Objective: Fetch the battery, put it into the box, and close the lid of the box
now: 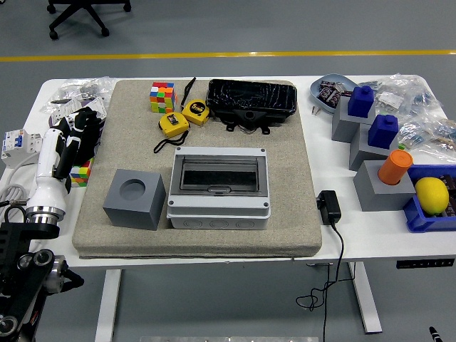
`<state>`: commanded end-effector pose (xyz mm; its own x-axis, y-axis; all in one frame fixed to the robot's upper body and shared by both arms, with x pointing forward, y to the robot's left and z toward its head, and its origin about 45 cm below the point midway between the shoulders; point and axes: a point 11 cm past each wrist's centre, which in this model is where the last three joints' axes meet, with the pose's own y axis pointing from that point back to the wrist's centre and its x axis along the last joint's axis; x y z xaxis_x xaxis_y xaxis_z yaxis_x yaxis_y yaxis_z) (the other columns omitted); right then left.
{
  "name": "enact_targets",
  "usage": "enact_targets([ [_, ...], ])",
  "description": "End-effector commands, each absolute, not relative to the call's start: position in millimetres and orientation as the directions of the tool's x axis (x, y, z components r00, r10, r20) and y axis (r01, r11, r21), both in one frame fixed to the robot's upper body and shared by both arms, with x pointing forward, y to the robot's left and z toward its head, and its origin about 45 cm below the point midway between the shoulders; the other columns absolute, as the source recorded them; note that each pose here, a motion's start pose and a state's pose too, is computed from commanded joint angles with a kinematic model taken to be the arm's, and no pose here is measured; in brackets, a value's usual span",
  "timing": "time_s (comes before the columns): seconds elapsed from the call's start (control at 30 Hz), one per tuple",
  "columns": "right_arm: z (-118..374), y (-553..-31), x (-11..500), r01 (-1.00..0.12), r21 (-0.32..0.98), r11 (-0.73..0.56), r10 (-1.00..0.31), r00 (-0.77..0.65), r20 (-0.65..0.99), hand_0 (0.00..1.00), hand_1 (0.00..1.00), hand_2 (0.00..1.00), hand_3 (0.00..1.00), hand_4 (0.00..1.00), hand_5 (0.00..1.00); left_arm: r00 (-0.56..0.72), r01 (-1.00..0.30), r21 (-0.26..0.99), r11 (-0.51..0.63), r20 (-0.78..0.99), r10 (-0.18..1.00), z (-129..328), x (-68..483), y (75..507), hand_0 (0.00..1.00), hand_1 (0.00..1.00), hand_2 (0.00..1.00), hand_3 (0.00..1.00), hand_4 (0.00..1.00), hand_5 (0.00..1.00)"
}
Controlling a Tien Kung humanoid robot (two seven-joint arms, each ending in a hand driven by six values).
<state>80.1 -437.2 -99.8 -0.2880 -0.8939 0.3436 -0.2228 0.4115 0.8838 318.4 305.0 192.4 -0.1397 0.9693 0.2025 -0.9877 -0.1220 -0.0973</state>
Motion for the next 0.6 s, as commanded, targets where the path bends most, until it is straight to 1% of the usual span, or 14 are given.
enact_targets([
  [0.3,-100.1,-435.7,82.1,-0.227,0.885,0.405,-0.896,-0.292,0.335,0.823,0.760,0.762,0.801,0.998,0.998,-0.128,-0.989,-0.097,-0.109,0.216,0.968,192.7,320.1,302.4,0.673,0.659,0.646,0.651,0.998,0.924],
  [0.33,-100.5,-434.9,81.3,-0.225,0.887,0.404,-0.897,-0.290,0.334,0.821,0.750,0.758,0.797,0.998,0.998,-0.129,-0.989,-0.099,-0.110,0.224,0.966,193.1,320.2,302.8,0.646,0.652,0.640,0.626,0.887,0.753],
  [0.5,-101.9,-432.8,78.4,-0.217,0.891,0.399,-0.899,-0.283,0.334,0.821,0.750,0.758,0.797,0.998,0.998,-0.144,-0.987,-0.103,-0.121,0.256,0.956,194.0,319.8,305.3,0.646,0.652,0.640,0.626,0.887,0.753],
  [0.53,-101.9,-432.6,78.3,-0.217,0.891,0.398,-0.900,-0.281,0.334,0.809,0.739,0.744,0.792,0.998,0.998,-0.146,-0.987,-0.103,-0.123,0.257,0.955,194.1,319.8,305.6,0.623,0.645,0.621,0.565,0.827,0.644],
  [0.6,-101.9,-432.6,78.6,-0.218,0.891,0.397,-0.901,-0.277,0.334,0.809,0.739,0.744,0.792,0.998,0.998,-0.147,-0.987,-0.102,-0.124,0.251,0.957,193.9,319.8,305.5,0.623,0.645,0.621,0.565,0.827,0.644],
])
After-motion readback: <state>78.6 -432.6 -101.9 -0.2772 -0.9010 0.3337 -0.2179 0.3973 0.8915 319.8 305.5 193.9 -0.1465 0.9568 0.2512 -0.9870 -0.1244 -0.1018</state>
